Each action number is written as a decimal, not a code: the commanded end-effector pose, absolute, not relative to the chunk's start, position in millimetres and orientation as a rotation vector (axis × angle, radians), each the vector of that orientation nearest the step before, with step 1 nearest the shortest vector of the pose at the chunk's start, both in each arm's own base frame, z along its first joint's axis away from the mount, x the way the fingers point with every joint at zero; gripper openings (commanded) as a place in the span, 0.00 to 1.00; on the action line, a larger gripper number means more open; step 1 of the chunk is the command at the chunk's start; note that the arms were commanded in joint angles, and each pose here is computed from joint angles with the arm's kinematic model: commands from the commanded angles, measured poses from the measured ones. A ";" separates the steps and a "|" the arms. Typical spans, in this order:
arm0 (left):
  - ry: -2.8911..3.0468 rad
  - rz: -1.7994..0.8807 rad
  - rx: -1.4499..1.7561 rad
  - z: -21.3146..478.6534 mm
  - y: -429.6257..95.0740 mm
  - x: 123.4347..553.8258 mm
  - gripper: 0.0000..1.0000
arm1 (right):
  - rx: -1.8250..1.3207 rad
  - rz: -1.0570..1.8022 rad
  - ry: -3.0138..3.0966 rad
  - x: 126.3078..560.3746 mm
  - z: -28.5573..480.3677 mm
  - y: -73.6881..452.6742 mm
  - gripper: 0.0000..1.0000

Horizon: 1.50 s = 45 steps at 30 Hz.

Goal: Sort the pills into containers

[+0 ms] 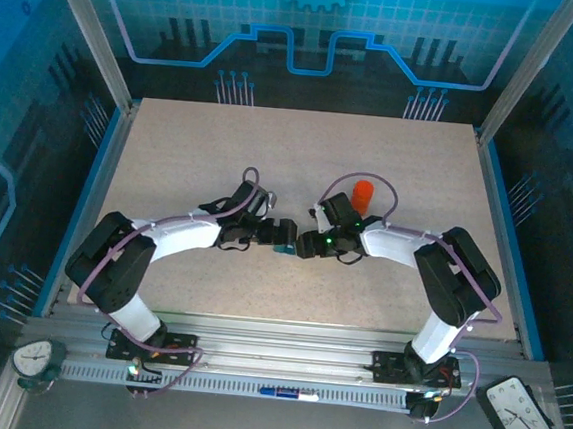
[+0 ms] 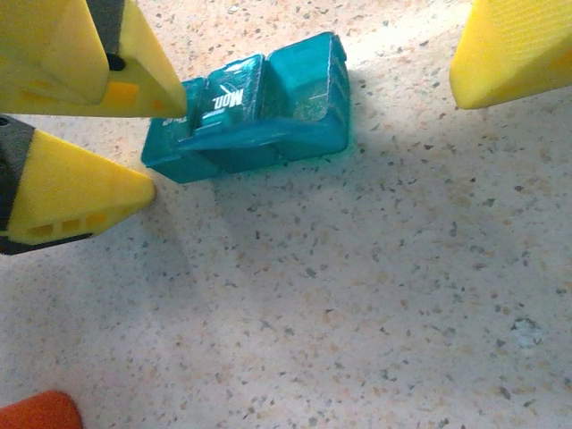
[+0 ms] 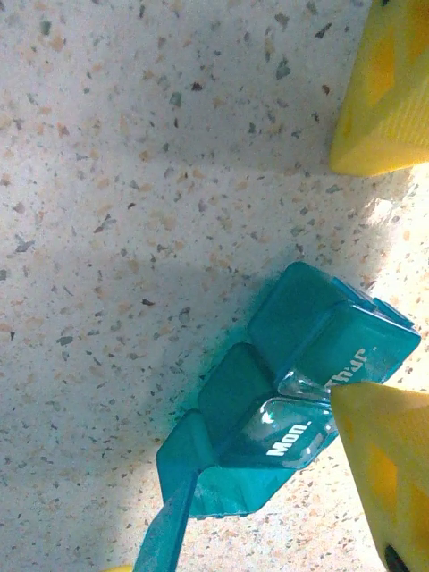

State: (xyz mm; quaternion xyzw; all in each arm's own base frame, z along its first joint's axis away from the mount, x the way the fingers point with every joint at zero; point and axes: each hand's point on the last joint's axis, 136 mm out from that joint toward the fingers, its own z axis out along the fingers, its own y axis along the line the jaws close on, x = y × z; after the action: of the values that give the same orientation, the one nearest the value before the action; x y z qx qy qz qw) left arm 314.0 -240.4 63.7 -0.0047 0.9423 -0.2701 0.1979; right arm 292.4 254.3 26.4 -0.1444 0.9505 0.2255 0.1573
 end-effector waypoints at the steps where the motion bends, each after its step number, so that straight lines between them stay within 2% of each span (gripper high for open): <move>1: 2.589 -0.812 -0.020 79.7 -244.8 312.3 0.99 | -0.382 0.629 2.739 289.1 27.1 244.2 0.63; 5: 2.584 -0.814 -0.022 82.7 -244.1 310.6 0.99 | -0.378 0.626 2.759 280.4 21.6 238.0 0.63; 13: 2.571 -0.813 -0.023 88.8 -243.7 309.7 0.99 | -0.391 0.681 2.722 281.3 44.6 243.9 0.66; 20: 2.520 -0.794 -0.014 108.2 -239.4 313.1 0.99 | -0.350 0.710 2.557 307.5 121.7 238.0 0.67; 25: 2.455 -0.774 -0.001 132.2 -234.1 319.7 0.99 | -0.252 0.652 2.437 332.7 182.6 207.2 0.70; 29: 2.395 -0.725 0.010 152.5 -226.1 326.6 0.99 | -0.180 0.541 2.406 354.0 206.4 177.9 0.74; 36: 2.284 -0.595 -0.041 178.0 -194.7 339.7 0.99 | -0.080 0.290 2.514 389.9 188.7 131.4 0.80; 45: 2.243 -0.523 -0.148 181.8 -158.6 349.0 0.99 | -0.085 0.207 2.640 415.4 151.7 126.5 0.83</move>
State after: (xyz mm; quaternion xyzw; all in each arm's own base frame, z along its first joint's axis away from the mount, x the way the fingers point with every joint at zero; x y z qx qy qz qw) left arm 347.9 -170.8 175.6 -0.0551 0.8918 -0.2235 0.3895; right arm 413.1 133.7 150.9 -0.0265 0.9616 0.0965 0.2554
